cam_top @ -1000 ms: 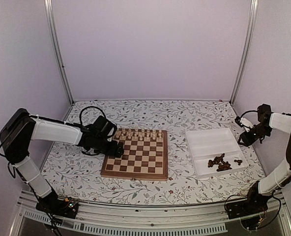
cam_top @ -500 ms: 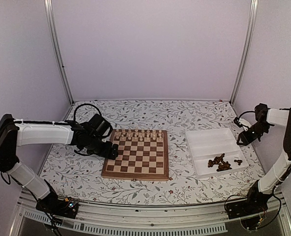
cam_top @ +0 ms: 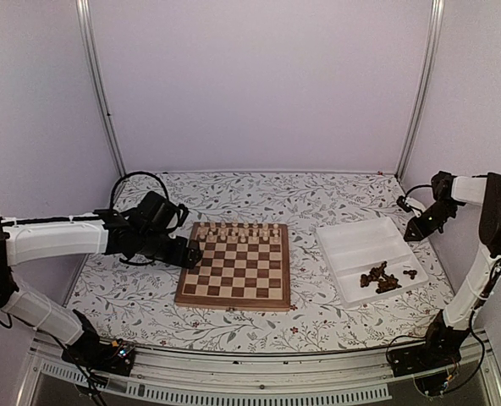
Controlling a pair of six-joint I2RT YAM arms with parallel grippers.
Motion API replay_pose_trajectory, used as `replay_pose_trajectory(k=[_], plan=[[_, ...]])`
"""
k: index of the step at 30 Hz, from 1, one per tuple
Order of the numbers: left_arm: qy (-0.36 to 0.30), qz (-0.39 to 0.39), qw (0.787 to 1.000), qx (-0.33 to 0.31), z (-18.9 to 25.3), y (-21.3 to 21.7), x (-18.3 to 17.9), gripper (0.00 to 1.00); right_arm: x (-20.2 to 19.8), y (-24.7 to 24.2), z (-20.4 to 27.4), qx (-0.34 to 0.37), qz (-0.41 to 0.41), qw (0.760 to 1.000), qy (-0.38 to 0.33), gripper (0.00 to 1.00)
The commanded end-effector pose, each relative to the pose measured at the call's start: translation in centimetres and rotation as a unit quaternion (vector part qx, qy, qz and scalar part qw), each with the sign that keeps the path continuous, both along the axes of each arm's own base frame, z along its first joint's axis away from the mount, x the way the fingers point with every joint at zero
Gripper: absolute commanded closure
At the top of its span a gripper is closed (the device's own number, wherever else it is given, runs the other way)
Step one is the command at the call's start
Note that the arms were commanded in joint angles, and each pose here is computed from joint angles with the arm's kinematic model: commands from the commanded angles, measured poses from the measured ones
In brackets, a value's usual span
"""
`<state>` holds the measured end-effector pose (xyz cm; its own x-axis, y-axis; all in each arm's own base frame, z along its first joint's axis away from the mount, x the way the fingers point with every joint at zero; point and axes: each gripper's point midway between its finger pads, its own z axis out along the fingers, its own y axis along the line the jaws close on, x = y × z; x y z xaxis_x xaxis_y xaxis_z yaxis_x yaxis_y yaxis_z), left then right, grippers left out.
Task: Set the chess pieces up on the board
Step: Adjust the storage box at the center of the board.
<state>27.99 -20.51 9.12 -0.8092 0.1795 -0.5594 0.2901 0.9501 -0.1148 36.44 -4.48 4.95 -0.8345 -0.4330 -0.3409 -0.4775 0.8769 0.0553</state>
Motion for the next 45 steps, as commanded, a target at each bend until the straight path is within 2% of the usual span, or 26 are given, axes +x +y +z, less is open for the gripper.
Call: replay_pose_trajectory(k=[1,14,21,27,33,36,39,42,45], plan=[[-0.019,-0.019,0.999,-0.022,0.7,-0.9,-0.1,0.04,1.2,0.1,-1.3,-0.026,0.019,0.999,0.016,0.81],[-0.012,-0.015,0.999,-0.029,-0.5,-0.4,-1.0,0.04,6.6,2.6,-1.7,-0.049,0.054,0.997,0.009,0.81],[-0.01,-0.016,0.999,-0.029,-1.0,-0.5,-1.0,0.04,10.0,5.9,-1.4,-0.048,0.085,0.995,-0.007,0.81],[-0.008,-0.007,1.0,-0.018,-1.6,0.0,-1.0,0.04,10.8,11.1,-2.3,-0.035,0.13,0.991,-0.003,0.81],[-0.002,-0.003,1.0,-0.014,-2.3,0.2,-1.2,0.04,10.8,13.2,-2.4,-0.032,0.145,0.989,-0.005,0.81],[-0.004,-0.009,1.0,-0.017,-1.8,-0.2,-0.9,0.04,11.2,13.1,-0.6,-0.035,0.136,0.99,-0.024,0.77],[-0.018,-0.024,0.999,-0.017,0.1,-1.1,0.1,0.04,10.9,13.3,2.5,-0.022,0.127,0.99,-0.052,0.68],[-0.043,-0.041,0.998,-0.018,2.7,-2.3,1.6,0.05,9.5,13.8,6.3,-0.003,0.124,0.988,-0.09,0.61],[-0.077,-0.074,0.994,-0.033,6.1,-4.2,3.1,0.06,6.9,13.5,8.2,0.009,0.123,0.987,-0.103,0.6]])
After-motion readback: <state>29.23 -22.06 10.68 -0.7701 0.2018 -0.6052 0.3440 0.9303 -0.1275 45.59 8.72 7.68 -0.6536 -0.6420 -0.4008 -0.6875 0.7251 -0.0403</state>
